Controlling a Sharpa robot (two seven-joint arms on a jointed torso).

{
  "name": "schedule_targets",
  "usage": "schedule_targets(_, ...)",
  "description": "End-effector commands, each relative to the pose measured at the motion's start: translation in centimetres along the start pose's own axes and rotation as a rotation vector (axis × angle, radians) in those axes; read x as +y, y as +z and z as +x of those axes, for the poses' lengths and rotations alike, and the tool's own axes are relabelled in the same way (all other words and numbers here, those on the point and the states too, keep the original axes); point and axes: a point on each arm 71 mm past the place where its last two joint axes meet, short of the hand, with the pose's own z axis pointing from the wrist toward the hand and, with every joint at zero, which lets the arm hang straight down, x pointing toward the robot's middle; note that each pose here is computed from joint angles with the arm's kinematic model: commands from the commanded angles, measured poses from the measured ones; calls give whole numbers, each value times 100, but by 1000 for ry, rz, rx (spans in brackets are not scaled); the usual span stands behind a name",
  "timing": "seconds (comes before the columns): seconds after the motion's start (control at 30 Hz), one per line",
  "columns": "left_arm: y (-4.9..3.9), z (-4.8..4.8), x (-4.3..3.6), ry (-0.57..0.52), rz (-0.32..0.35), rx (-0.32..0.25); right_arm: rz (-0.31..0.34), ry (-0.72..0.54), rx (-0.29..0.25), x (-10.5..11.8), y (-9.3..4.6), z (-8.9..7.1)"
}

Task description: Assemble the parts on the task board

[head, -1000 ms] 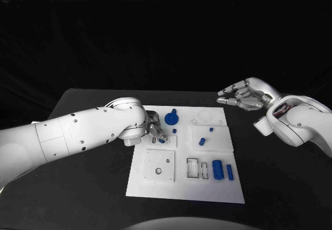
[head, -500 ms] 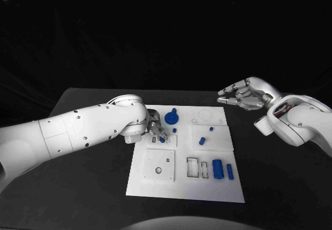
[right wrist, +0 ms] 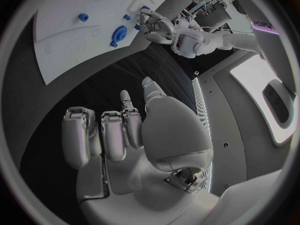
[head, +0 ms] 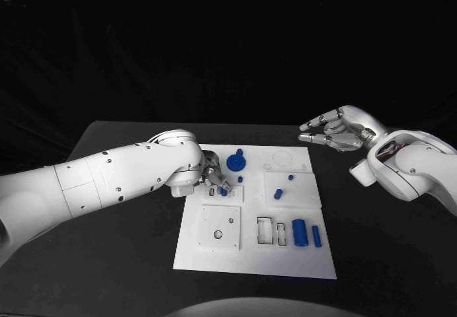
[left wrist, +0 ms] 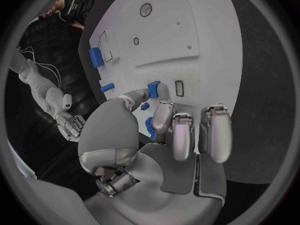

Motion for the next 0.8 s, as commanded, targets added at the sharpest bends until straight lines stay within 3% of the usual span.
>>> schedule_targets(0.03,32,105,96,21,-125,57,-12,2,13,9,1,14)
schedule_targets(0.8,23,85,144,13,-134,45,-12,5,9,3,1,7)
